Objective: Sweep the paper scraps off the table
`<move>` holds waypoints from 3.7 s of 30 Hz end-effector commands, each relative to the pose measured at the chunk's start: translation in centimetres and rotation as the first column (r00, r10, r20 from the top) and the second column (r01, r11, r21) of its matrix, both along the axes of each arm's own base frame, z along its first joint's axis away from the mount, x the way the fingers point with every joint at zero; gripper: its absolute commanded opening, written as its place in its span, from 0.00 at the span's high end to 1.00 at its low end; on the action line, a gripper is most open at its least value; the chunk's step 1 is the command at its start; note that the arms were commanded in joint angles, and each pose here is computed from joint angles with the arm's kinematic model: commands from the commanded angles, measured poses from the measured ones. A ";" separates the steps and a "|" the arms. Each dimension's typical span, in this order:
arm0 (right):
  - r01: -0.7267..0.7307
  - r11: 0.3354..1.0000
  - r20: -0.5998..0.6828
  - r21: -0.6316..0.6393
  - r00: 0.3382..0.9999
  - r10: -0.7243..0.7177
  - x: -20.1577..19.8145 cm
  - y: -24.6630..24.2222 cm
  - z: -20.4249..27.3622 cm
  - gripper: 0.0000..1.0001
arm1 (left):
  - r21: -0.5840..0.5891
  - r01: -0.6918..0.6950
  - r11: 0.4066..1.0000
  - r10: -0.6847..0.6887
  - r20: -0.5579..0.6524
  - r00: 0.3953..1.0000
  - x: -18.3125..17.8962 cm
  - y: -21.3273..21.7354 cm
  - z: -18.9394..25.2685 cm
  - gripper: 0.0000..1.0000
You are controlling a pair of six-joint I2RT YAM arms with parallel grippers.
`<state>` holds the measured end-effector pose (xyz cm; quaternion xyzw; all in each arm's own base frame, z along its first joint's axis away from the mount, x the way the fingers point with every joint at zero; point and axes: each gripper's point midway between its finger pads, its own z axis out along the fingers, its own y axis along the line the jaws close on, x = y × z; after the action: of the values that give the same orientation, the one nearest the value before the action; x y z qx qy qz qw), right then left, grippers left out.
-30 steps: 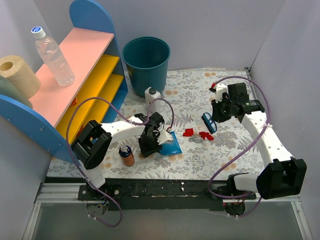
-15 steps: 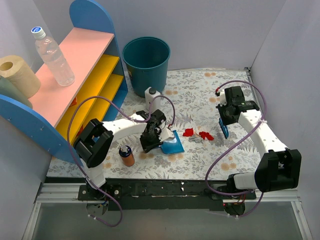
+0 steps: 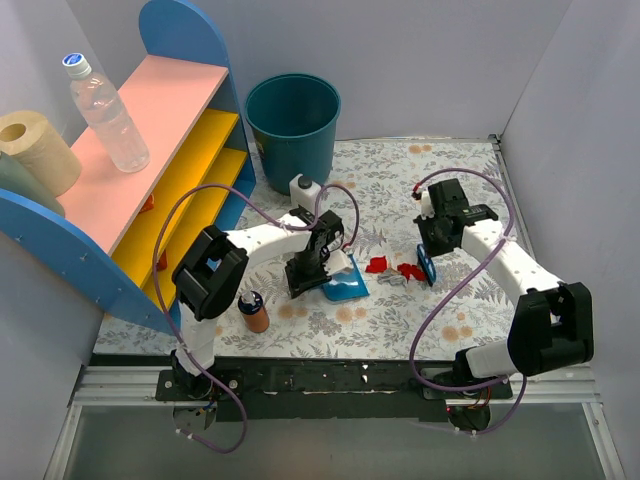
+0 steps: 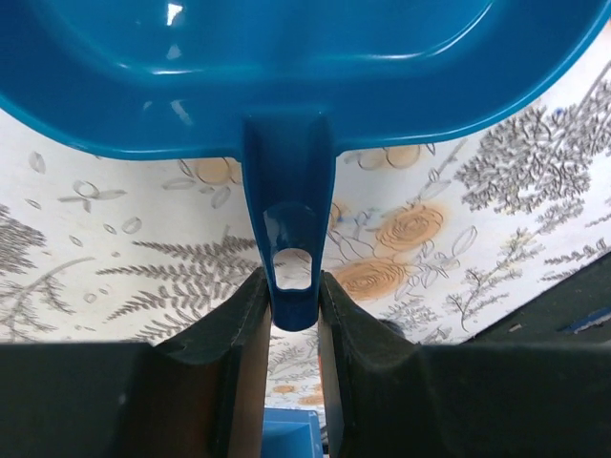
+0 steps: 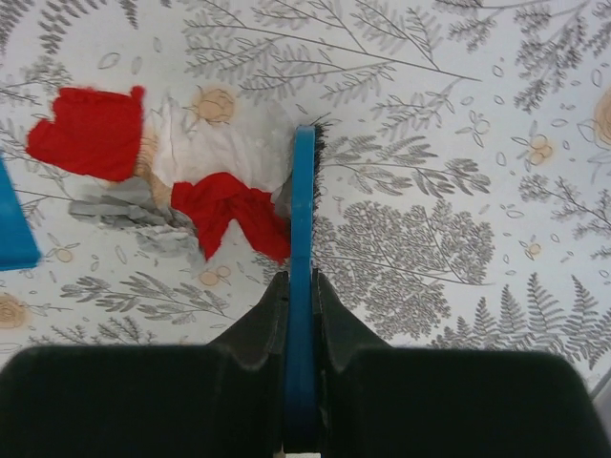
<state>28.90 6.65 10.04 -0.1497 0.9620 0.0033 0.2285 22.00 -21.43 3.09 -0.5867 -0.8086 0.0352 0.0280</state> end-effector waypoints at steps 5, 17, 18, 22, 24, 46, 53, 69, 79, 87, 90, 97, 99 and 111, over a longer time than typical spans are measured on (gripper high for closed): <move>-0.098 0.973 0.001 0.211 0.995 0.100 0.3 7.9 0.1 0.99 | -0.040 0.050 0.998 -0.047 0.065 0.997 2.5 -3.1 0.8 1.00; -0.274 0.894 0.054 0.354 0.960 0.273 -1.0 14.2 3.5 0.99 | -0.121 0.034 0.992 -0.021 0.108 0.994 3.0 -6.1 0.3 1.00; -0.282 0.899 0.069 0.335 0.959 0.275 -1.2 13.4 4.0 0.99 | -0.133 0.020 0.991 -0.005 0.108 0.994 3.0 -6.1 0.5 1.00; -0.285 0.917 0.106 0.278 0.958 0.265 -1.7 11.2 5.3 0.99 | -0.174 -0.013 0.985 0.033 0.111 0.993 3.2 -6.1 0.9 1.00; -0.311 0.923 0.145 0.227 0.948 0.284 -1.7 10.0 6.1 0.99 | -0.189 -0.013 0.982 0.037 0.124 0.992 3.3 -6.1 0.9 1.00; 0.080 0.989 0.055 0.124 0.995 -0.087 -0.8 -1.9 0.2 0.99 | -0.357 -0.007 0.934 0.084 0.201 0.976 6.3 -10.1 6.3 1.00; 0.118 0.983 0.006 0.140 0.993 -0.119 -2.8 -2.5 -1.7 0.99 | -0.373 -0.003 0.928 0.087 0.209 0.974 6.5 -10.5 8.0 1.00; 0.138 0.977 0.000 0.163 0.990 -0.140 -2.6 -2.8 -1.8 0.99 | -0.535 0.060 0.843 0.200 0.415 0.887 11.4 -12.3 19.3 1.00; 0.156 0.974 -0.002 0.164 0.987 -0.158 -2.4 -3.2 -2.0 0.99 | -0.552 0.024 0.834 0.374 0.597 0.710 18.4 -8.9 26.9 1.00; 0.154 0.975 -0.001 0.160 0.988 -0.156 -2.6 -3.4 -2.2 0.99 | -0.604 -0.102 0.791 0.533 0.597 0.600 23.9 -3.9 29.9 1.00; 0.154 0.975 0.000 0.161 0.988 -0.156 -2.6 -3.4 -2.2 0.99 | -0.603 -0.124 0.788 0.562 0.621 0.546 25.3 -2.0 30.5 1.00; 0.153 0.975 0.007 0.158 0.988 -0.156 -2.6 -3.5 -2.1 0.99 | -0.611 -0.217 0.761 0.640 0.651 0.409 30.2 3.1 30.1 1.00; 0.154 0.976 0.008 0.155 0.987 -0.158 -2.6 -3.6 -2.1 0.99 | -0.605 -0.237 0.760 0.647 0.670 0.364 31.4 4.3 30.3 1.00; 0.157 0.975 0.019 0.157 0.987 -0.162 -2.6 -3.8 -2.1 0.99 | -0.455 -0.215 0.864 0.499 0.831 0.246 35.8 6.8 29.8 1.00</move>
<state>27.86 2.78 9.53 -0.0532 0.9556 0.0522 0.2851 56.36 -15.38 30.42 -0.2904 -0.8074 -0.1532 -0.4902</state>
